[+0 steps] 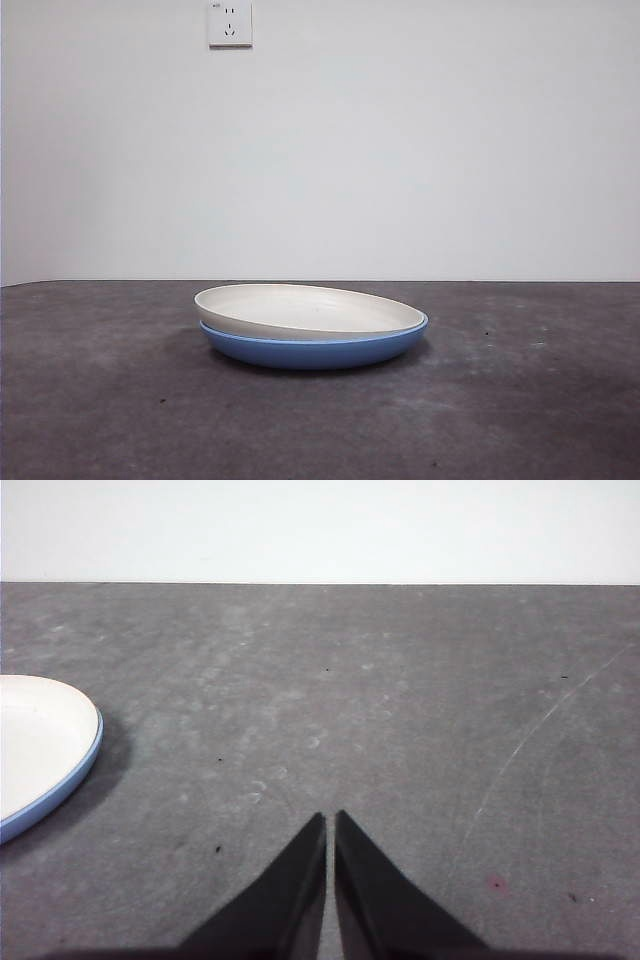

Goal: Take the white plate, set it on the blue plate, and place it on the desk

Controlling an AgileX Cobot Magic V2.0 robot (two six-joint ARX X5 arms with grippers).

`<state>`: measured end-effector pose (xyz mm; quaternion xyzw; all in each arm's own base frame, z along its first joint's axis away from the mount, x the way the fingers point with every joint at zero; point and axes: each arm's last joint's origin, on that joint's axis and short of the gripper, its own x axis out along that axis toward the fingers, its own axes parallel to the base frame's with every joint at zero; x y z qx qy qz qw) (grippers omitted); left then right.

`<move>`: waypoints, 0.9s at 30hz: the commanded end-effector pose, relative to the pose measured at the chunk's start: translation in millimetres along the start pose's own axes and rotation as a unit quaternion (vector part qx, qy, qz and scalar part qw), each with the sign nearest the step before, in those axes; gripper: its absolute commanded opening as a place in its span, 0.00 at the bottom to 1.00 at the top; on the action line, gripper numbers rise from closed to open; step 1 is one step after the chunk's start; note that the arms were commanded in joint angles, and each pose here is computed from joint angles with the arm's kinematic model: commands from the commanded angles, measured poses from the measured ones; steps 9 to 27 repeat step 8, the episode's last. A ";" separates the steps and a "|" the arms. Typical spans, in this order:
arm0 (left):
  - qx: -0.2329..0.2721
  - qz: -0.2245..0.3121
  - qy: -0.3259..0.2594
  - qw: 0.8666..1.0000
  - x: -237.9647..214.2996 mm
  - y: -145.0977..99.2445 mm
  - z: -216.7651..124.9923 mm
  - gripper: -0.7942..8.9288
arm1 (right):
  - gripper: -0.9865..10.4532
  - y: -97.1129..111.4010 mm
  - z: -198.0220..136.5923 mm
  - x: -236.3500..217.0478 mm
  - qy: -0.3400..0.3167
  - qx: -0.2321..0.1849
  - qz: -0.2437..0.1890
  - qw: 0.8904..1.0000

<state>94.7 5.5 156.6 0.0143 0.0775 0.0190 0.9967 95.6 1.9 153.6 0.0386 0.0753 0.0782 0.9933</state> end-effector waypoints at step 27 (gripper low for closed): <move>-0.002 0.001 0.012 1.000 1.9 0.1 -7.0 0.09 | 0.09 -0.4 -1.6 0.3 0.001 0.006 -0.002 1.000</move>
